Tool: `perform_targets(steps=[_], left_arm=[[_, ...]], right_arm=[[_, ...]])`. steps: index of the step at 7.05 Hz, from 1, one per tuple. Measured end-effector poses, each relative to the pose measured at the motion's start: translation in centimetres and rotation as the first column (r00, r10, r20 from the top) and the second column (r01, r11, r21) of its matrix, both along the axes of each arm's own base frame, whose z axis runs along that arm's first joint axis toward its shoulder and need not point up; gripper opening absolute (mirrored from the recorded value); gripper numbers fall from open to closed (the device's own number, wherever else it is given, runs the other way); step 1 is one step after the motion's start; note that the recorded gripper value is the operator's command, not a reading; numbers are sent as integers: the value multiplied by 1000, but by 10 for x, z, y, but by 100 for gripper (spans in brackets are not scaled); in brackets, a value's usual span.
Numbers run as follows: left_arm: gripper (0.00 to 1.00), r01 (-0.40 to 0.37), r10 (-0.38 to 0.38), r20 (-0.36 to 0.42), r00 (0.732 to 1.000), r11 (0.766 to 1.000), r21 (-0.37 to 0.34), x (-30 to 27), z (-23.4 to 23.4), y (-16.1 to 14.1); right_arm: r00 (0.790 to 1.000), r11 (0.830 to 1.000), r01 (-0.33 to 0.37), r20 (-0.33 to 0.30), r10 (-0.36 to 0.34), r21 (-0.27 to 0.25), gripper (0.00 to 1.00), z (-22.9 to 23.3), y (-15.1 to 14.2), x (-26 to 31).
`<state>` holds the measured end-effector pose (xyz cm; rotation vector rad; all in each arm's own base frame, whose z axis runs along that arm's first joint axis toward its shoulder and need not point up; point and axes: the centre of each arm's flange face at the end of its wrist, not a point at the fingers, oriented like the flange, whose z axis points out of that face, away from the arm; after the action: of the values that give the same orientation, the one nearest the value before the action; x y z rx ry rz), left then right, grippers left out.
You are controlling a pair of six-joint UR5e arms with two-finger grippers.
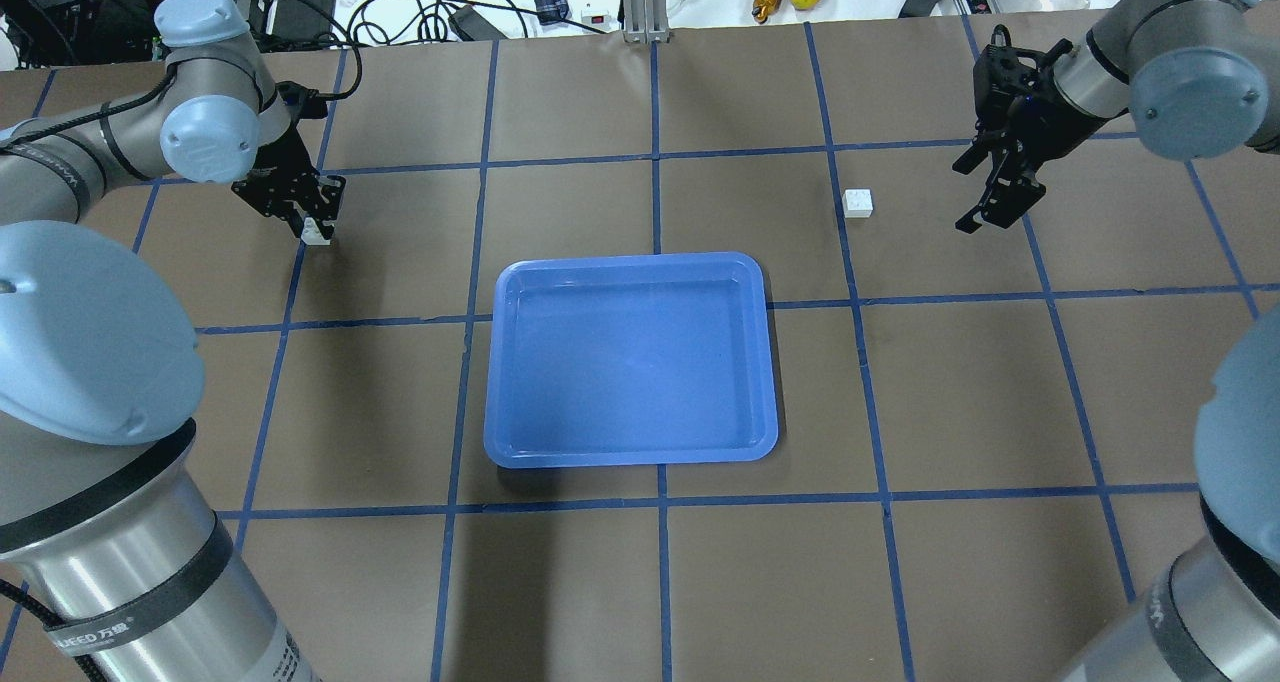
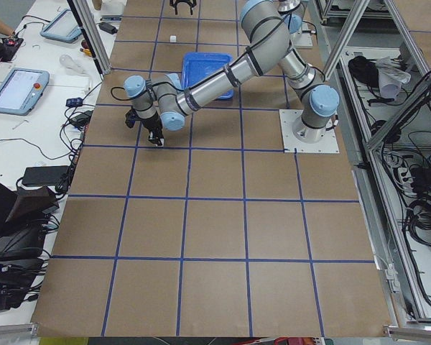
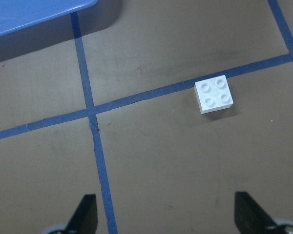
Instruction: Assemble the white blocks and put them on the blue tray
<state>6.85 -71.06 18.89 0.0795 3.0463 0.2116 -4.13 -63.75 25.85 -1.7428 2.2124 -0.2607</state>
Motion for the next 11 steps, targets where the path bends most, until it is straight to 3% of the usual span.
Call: perform_targets(steps=[3,5,6,8,11], left_arm=[[15,-14,17,-63,998,998,59,-26,50,20],[9,-30,37,-96,995,997,74,-95,105,50],[8,-9,16,-95,995,998,68,-143,124,72],[6,9,-2,-105,995,998,62,-214,136,120],[6,-15,13,-103,995,1000,-17,-300,111,163]], right_arm=[[1000,999,-14,-14,14,-30,100,-20,-19,-4],[999,998,-39,-12,38,-48,100,-28,-34,-4],[996,993,-89,-10,89,-71,100,-31,-39,-2],[984,978,-178,2,179,-112,100,-42,-46,6],[979,976,-194,44,198,-97,100,-69,-50,18]])
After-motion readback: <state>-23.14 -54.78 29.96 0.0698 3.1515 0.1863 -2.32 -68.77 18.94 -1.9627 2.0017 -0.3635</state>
